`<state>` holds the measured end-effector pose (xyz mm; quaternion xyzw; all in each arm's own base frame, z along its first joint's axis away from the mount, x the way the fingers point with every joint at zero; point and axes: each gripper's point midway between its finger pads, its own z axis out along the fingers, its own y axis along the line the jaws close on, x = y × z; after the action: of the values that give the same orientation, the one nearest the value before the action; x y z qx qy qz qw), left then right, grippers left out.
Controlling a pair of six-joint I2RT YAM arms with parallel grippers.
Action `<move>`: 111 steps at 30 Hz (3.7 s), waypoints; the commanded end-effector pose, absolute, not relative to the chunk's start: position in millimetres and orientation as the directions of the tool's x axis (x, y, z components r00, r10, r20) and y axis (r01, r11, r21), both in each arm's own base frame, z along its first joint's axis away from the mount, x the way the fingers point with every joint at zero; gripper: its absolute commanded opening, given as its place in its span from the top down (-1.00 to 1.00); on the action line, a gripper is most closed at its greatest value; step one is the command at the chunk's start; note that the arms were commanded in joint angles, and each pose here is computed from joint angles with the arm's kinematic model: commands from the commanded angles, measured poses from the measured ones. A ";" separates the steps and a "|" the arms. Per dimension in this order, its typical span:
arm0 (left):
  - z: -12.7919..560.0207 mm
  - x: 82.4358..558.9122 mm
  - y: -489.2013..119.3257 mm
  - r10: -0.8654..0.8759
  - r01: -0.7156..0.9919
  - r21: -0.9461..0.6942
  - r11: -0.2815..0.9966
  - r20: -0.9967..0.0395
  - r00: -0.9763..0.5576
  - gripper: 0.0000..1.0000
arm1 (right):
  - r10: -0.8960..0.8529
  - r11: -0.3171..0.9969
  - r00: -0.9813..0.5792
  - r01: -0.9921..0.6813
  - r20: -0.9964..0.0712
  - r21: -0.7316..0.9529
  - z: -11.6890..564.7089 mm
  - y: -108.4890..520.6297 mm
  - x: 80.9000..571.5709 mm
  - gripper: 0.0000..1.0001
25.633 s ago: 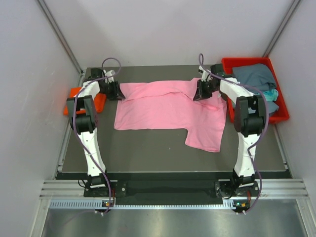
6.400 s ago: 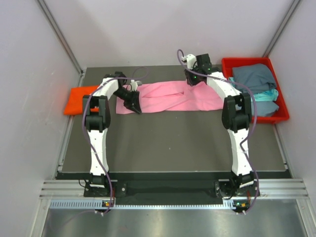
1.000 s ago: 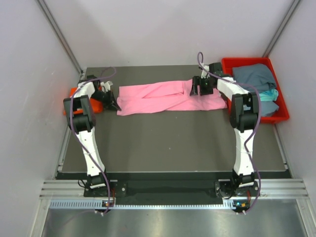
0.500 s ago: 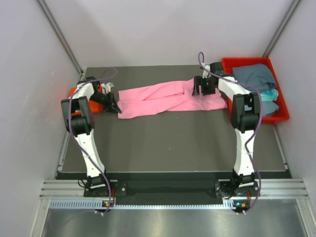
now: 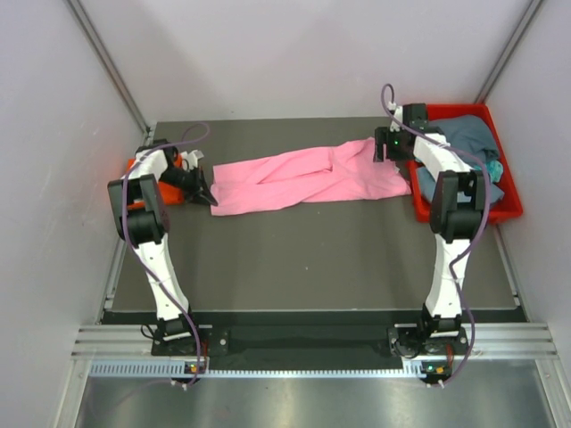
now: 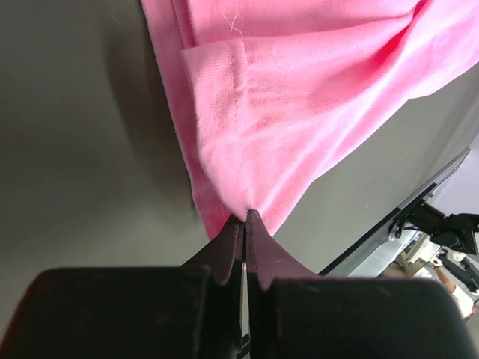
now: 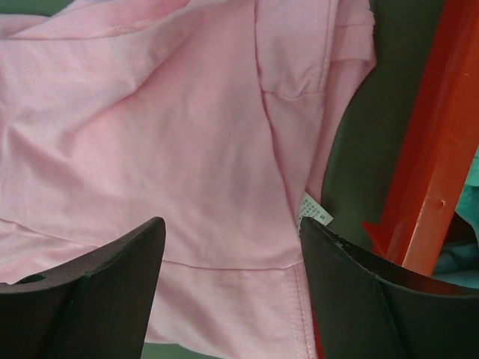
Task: Fold and stack the t-shirts
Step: Fold the tshirt
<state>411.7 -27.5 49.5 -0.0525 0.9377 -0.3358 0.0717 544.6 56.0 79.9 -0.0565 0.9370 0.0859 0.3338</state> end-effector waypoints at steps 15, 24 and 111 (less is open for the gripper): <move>93.5 384.9 -14.9 -0.142 -0.009 -0.632 0.775 -0.159 -0.977 1.00 | -0.062 0.993 -0.751 -0.112 -0.657 0.034 65.0 43.6 574.9 -0.13; 89.7 368.5 -19.0 -0.136 -0.019 -0.634 0.773 -0.137 -0.981 1.00 | -0.077 0.993 -0.735 -0.117 -0.673 0.015 64.8 44.2 589.7 0.63; 51.4 512.0 -1.0 -0.103 0.116 -0.536 0.836 -0.361 -0.927 1.00 | 0.168 0.956 -0.853 0.019 -0.494 0.293 65.5 57.9 433.7 -0.01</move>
<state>501.3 -2.9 36.1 -0.0069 0.9447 -0.2837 0.1643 406.1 64.1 47.0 0.0160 0.9643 0.1331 0.2285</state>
